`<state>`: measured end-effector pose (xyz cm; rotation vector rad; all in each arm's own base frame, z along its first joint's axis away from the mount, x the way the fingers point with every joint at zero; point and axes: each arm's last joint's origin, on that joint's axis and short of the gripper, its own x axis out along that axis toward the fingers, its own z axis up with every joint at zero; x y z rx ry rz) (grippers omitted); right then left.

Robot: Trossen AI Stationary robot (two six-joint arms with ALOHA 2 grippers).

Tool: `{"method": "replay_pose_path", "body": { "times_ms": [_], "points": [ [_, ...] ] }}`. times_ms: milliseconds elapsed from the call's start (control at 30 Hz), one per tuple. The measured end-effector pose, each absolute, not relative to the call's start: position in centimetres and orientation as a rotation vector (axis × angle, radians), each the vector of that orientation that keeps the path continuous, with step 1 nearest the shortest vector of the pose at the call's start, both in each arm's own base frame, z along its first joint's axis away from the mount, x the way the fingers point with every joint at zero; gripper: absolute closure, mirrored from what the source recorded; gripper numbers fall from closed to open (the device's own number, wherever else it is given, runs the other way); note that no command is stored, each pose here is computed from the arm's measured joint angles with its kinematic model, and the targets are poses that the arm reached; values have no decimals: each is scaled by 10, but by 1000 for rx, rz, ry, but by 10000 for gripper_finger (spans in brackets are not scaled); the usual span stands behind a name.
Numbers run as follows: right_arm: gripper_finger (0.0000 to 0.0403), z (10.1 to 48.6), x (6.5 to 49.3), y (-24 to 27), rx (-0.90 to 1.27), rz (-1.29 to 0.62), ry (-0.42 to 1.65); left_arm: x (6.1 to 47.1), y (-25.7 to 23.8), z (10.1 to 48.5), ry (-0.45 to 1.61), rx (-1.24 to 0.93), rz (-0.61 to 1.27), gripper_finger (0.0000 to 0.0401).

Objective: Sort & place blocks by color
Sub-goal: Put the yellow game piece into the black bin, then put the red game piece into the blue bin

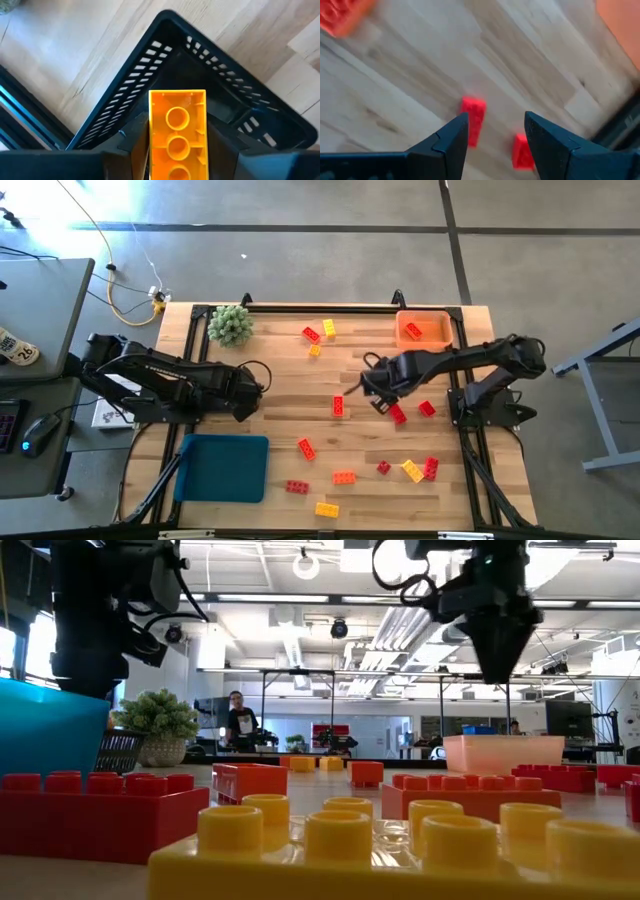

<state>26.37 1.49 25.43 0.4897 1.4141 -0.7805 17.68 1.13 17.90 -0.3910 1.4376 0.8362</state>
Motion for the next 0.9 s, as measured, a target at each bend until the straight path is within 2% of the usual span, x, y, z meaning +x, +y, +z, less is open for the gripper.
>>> {"method": "replay_pose_path", "body": {
  "times_ms": [433, 900],
  "points": [
    [222, 254, 249, 73, 512, -797, 1416, 177, 13, 179, 1437, -403, 839, 246],
    [222, 253, 227, 120, 475, -893, 1255, 177, 12, 179, 1419, -469, 876, 199]
  ]
}}
